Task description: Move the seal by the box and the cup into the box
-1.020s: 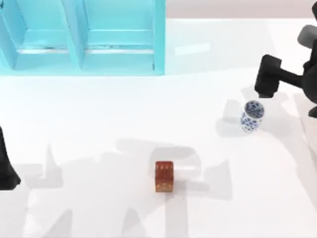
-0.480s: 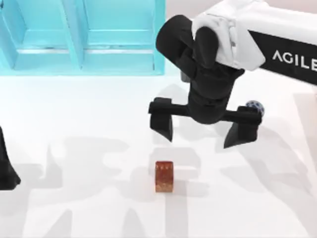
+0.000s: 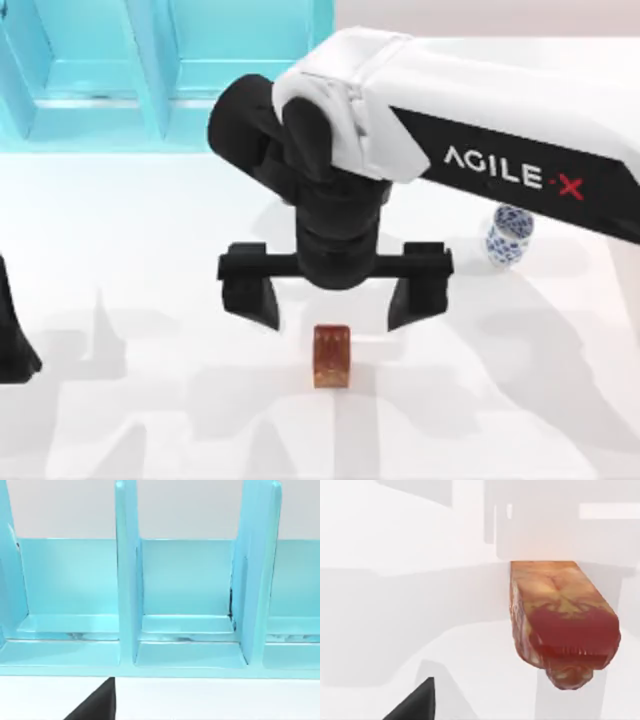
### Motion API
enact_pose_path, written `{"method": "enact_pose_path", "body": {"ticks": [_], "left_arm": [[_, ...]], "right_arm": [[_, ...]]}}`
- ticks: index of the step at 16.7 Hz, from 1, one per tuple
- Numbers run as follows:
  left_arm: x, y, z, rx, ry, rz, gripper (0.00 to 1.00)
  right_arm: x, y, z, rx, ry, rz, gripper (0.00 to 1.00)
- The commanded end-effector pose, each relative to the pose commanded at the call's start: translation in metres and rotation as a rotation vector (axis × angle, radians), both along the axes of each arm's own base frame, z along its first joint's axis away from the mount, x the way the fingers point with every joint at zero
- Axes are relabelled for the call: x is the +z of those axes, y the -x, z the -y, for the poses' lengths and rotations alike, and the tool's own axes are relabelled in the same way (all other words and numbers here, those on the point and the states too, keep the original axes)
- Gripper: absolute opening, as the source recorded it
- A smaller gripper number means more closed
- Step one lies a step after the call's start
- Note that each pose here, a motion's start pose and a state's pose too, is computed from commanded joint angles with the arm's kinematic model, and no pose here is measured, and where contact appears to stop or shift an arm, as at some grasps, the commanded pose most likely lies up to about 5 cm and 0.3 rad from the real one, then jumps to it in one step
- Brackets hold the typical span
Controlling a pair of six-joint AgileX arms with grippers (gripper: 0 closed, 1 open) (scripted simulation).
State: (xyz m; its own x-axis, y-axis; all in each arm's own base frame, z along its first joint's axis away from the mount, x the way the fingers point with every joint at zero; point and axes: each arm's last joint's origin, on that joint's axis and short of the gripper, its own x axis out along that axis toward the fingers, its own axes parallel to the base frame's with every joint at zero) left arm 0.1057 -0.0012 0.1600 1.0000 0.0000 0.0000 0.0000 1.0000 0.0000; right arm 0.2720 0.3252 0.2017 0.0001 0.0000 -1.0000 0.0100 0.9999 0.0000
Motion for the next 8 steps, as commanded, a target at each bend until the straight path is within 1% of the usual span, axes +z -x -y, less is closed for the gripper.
{"method": "enact_pose_path", "body": {"ticks": [5,8], "left_arm": [[0.000,0.000,0.000,0.000,0.000,0.000,1.00],[0.000,0.000,0.000,0.000,0.000,0.000,1.00]], "right_arm": [[-0.001,-0.001,0.001,-0.003,-0.002,0.001,1.00],[-0.023,-0.001,0.000,0.000,0.004,-0.003,1.00]]}}
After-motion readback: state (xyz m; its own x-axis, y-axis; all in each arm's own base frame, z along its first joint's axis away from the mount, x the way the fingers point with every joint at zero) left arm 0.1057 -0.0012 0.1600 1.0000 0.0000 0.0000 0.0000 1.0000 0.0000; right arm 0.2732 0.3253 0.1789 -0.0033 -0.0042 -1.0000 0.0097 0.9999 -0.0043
